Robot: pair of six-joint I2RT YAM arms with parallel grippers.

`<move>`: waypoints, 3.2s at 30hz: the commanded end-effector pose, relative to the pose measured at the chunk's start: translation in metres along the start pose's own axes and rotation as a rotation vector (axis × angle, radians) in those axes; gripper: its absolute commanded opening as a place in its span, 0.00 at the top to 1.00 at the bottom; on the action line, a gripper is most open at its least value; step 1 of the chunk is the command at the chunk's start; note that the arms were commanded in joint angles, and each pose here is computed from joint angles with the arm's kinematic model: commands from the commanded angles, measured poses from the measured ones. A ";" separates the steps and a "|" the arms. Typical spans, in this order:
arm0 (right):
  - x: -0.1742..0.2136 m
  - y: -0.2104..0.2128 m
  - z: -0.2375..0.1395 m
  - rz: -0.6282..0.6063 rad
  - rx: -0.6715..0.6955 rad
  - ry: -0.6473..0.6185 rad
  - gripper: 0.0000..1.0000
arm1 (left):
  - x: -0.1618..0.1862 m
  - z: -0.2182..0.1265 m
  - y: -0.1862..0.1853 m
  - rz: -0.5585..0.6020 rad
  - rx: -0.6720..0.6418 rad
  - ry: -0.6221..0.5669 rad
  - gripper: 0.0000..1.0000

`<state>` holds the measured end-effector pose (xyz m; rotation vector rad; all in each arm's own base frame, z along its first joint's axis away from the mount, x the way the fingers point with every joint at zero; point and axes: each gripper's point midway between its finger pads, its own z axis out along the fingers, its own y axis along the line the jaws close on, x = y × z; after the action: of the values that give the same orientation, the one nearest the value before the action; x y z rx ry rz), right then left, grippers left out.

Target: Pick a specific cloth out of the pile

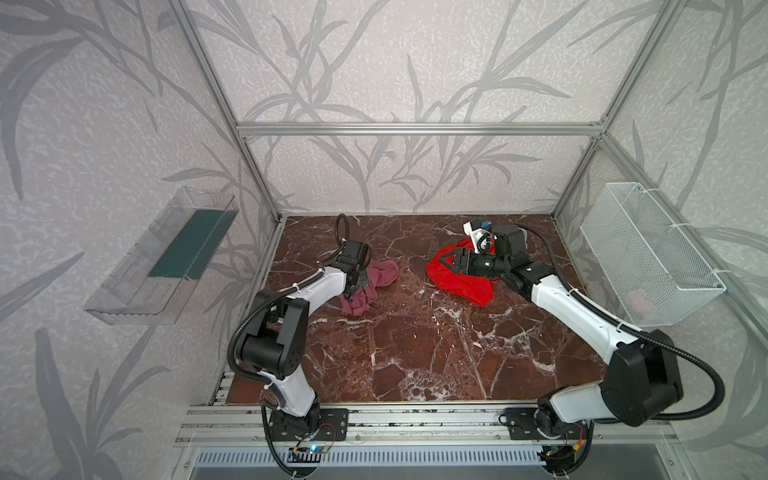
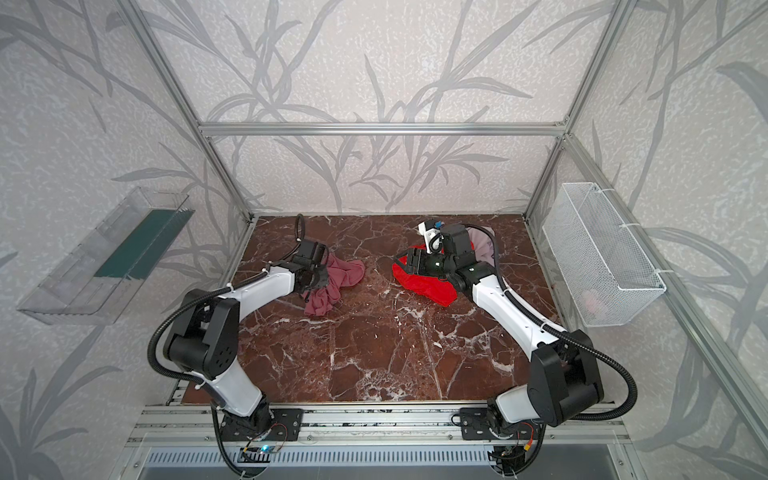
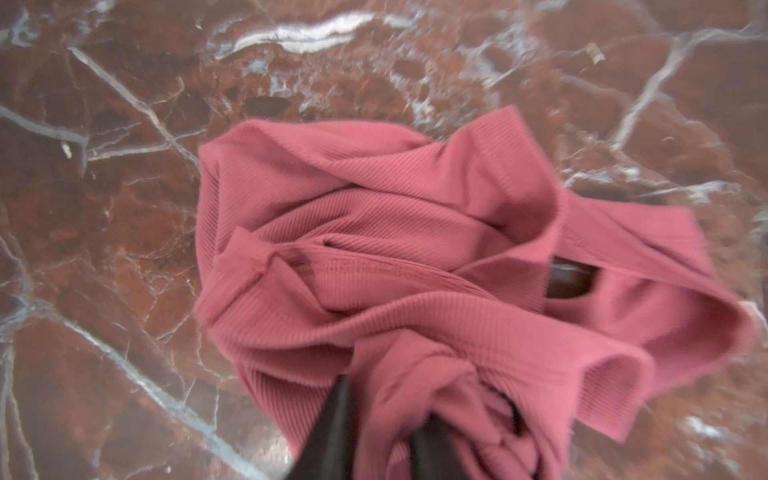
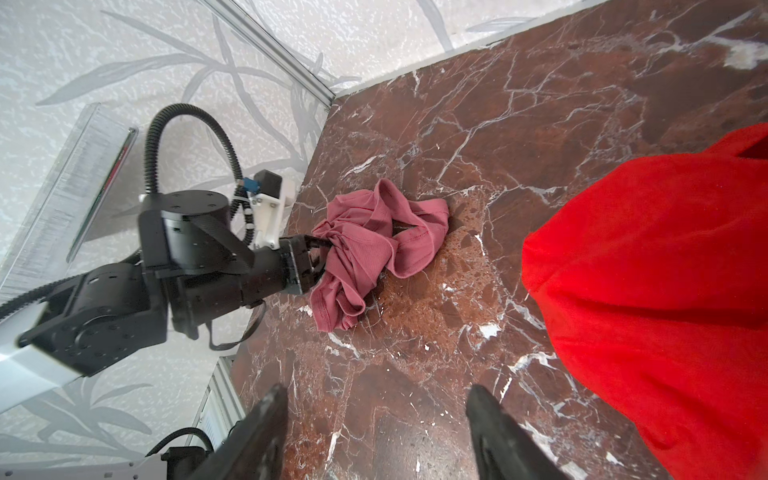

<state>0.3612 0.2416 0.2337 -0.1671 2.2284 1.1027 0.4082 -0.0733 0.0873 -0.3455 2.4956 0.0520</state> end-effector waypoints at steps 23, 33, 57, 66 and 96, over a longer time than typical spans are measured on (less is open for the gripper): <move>0.002 0.006 -0.013 -0.030 -0.009 -0.022 0.32 | 0.060 -0.054 -0.051 -0.028 0.276 0.013 0.66; 0.000 0.005 -0.012 -0.035 0.007 -0.018 0.32 | 0.048 -0.021 -0.024 -0.112 0.131 -0.014 0.70; -0.024 0.001 -0.007 -0.052 0.051 -0.018 0.32 | -0.008 0.051 0.066 -0.363 0.037 -0.003 0.72; -0.029 0.005 -0.011 -0.059 0.052 -0.026 0.32 | -0.022 0.051 0.120 -0.435 -0.043 -0.023 0.72; -0.040 -0.047 -0.071 -0.104 0.271 -0.192 0.31 | -0.028 -0.086 0.052 -0.134 0.147 -0.222 0.67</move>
<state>0.3737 0.1720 0.2444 -0.0563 2.2041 0.8378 0.3812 -0.0401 0.1737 -0.4658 2.2117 -0.2763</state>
